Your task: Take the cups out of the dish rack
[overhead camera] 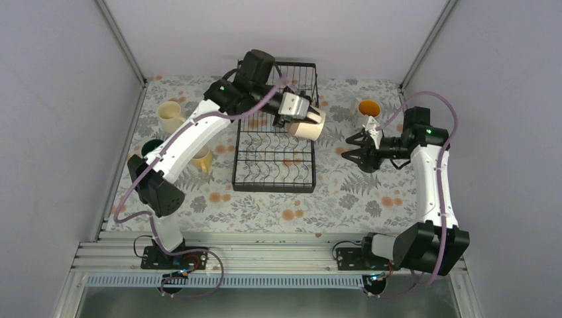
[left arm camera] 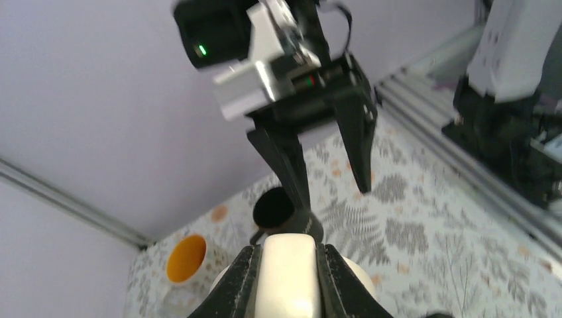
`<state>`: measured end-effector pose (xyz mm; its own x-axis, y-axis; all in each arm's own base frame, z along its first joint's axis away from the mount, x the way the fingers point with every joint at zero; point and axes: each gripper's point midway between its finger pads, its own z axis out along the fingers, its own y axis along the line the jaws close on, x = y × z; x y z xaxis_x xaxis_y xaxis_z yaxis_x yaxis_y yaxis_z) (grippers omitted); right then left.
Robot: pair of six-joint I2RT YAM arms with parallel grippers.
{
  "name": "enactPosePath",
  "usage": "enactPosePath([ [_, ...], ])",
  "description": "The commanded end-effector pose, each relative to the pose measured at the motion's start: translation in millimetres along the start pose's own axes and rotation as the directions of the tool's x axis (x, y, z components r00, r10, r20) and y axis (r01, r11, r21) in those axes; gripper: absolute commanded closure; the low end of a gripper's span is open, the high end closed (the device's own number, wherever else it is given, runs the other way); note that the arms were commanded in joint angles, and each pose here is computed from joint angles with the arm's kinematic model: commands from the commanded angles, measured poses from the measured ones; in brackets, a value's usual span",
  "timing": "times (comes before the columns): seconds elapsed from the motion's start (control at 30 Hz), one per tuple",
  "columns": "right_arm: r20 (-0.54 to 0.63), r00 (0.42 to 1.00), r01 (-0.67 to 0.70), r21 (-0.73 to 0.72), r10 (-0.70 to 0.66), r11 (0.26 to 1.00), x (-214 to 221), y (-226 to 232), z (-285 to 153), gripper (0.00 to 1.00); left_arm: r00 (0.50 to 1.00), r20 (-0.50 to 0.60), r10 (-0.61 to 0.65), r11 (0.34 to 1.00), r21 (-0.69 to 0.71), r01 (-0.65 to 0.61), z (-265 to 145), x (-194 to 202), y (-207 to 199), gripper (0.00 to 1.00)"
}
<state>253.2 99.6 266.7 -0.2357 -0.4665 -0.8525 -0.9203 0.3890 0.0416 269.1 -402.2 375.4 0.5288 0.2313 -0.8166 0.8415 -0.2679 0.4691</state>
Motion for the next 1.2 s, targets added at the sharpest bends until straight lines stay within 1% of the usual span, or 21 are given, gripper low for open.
enactPosePath([
  [0.0, 0.175, 0.977, 0.131, -0.064, -0.118, 0.989, -29, 12, 0, 0.44, 0.956, 0.288, -0.048, 0.996, 0.085, 0.024, -20, -59, 13, 0.98],
  [0.17, 0.246, 0.955, 0.178, -0.039, -0.164, 0.983, -51, -1, -4, 0.42, 0.930, 0.348, -0.121, 0.983, 0.169, 0.064, -20, -63, 11, 0.98],
  [0.4, 0.293, 0.939, 0.173, 0.044, -0.178, 0.984, -80, -32, -8, 0.41, 0.916, 0.373, -0.148, 0.975, 0.212, 0.071, -19, -65, 9, 0.98],
  [0.73, 0.295, 0.942, 0.180, -0.035, -0.162, 0.983, -96, -27, 13, 0.42, 0.916, 0.373, -0.149, 0.974, 0.213, 0.072, -13, -63, 13, 0.98],
  [0.97, 0.315, 0.935, 0.186, -0.051, -0.161, 0.981, -106, -20, 18, 0.43, 0.913, 0.367, -0.179, 0.968, 0.231, 0.097, -6, -54, 15, 0.98],
  [1.03, 0.323, 0.932, 0.193, -0.051, -0.167, 0.980, -110, -19, 20, 0.46, 0.911, 0.370, -0.181, 0.966, 0.240, 0.095, -4, -55, 13, 0.97],
  [1.1, 0.321, 0.932, 0.193, -0.043, -0.169, 0.980, -113, -22, 22, 0.55, 0.908, 0.375, -0.184, 0.964, 0.249, 0.092, -3, -57, 12, 0.97],
  [1.17, 0.310, 0.937, 0.183, -0.047, -0.160, 0.982, -114, -25, 26, 0.69, 0.908, 0.379, -0.180, 0.964, 0.251, 0.087, -4, -60, 11, 0.98],
])
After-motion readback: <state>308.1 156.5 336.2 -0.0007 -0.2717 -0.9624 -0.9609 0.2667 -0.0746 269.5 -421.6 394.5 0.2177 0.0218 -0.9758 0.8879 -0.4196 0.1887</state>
